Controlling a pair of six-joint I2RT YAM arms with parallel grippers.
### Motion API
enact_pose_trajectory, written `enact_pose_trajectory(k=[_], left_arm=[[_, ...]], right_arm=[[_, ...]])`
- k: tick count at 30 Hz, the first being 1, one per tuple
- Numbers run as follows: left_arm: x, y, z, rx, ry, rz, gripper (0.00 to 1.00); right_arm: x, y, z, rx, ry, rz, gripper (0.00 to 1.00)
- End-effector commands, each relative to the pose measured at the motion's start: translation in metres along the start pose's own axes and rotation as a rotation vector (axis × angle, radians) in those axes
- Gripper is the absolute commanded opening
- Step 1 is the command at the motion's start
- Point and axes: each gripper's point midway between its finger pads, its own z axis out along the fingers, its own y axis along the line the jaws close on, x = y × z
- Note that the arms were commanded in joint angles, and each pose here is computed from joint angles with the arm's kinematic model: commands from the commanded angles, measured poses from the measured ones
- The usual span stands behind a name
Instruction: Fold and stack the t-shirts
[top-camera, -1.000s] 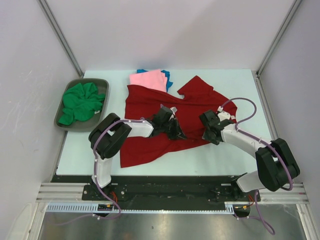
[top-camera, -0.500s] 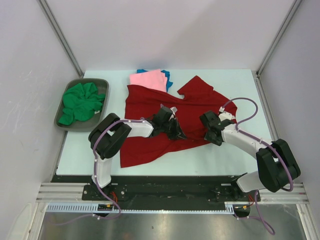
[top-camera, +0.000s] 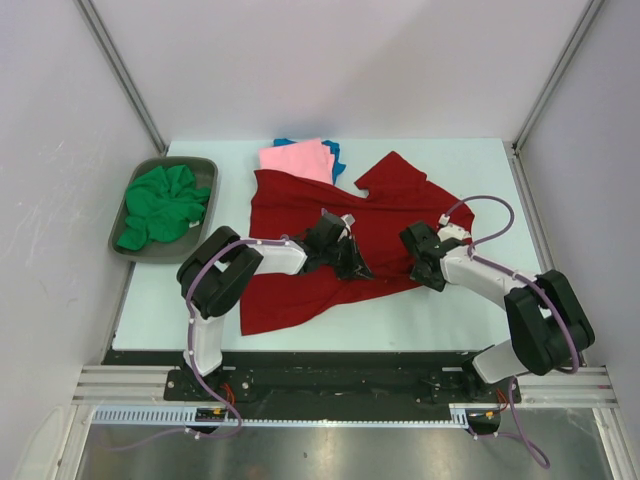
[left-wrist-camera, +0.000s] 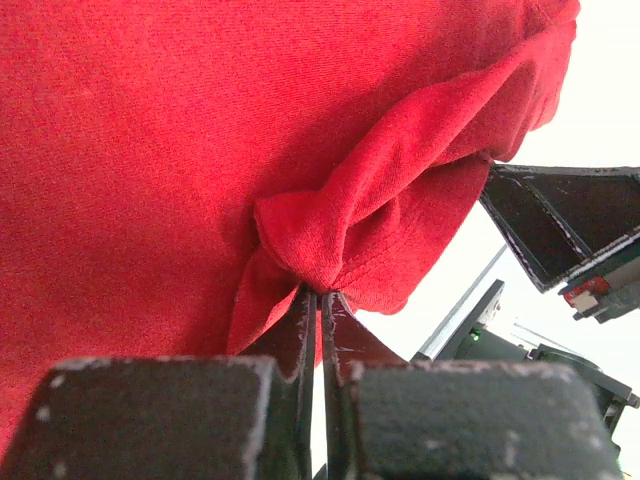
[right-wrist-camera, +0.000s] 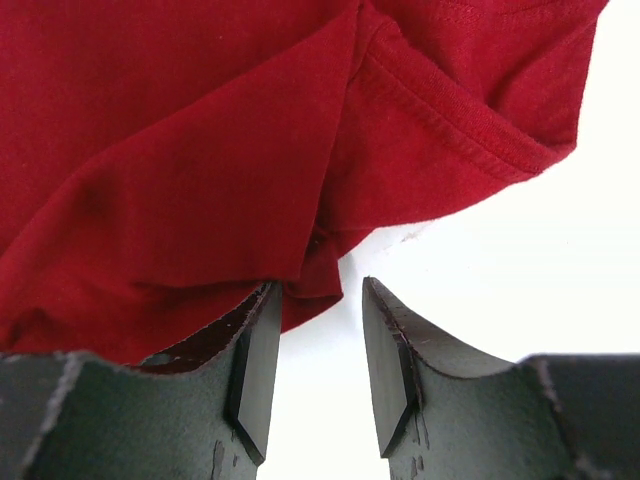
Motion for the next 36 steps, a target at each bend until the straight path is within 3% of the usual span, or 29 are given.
enact_pose_trajectory(k=[1,4,7,9,10,11,20,29,36], left_arm=[[-0.002,-0.011,-0.004,0.029,0.001,0.015,0.00],[-0.002,-0.011,-0.003,0.028,0.003,0.015,0.00],[-0.002,-0.011,-0.002,0.027,0.004,0.016,0.00],[-0.002,-0.010,-0.003,0.024,0.005,0.014,0.00],[-0.003,-0.011,-0.003,0.029,0.001,0.016,0.00],[-0.002,-0.011,-0.003,0.028,0.003,0.017,0.00],[0.012,-0.049,-0.023,0.126,0.015,0.058,0.00],[0.097,-0.124,-0.039,0.218,0.100,0.186,0.00],[0.158,-0.129,-0.031,0.222,0.171,0.198,0.00]], right_arm=[[-0.005,0.000,0.009,0.015,-0.025,0.007,0.43],[-0.003,-0.001,0.012,0.017,-0.024,0.006,0.42],[-0.005,-0.001,0.014,0.017,-0.029,0.010,0.36],[-0.007,0.000,0.013,0.012,-0.031,0.010,0.24],[-0.008,0.000,0.013,0.011,-0.038,0.011,0.02],[-0.010,-0.001,0.012,0.016,-0.050,0.014,0.00],[-0.021,-0.009,-0.015,-0.011,-0.100,0.022,0.00],[0.006,-0.035,-0.072,-0.045,-0.113,-0.009,0.00],[0.040,-0.066,-0.097,-0.061,-0.096,0.039,0.00]])
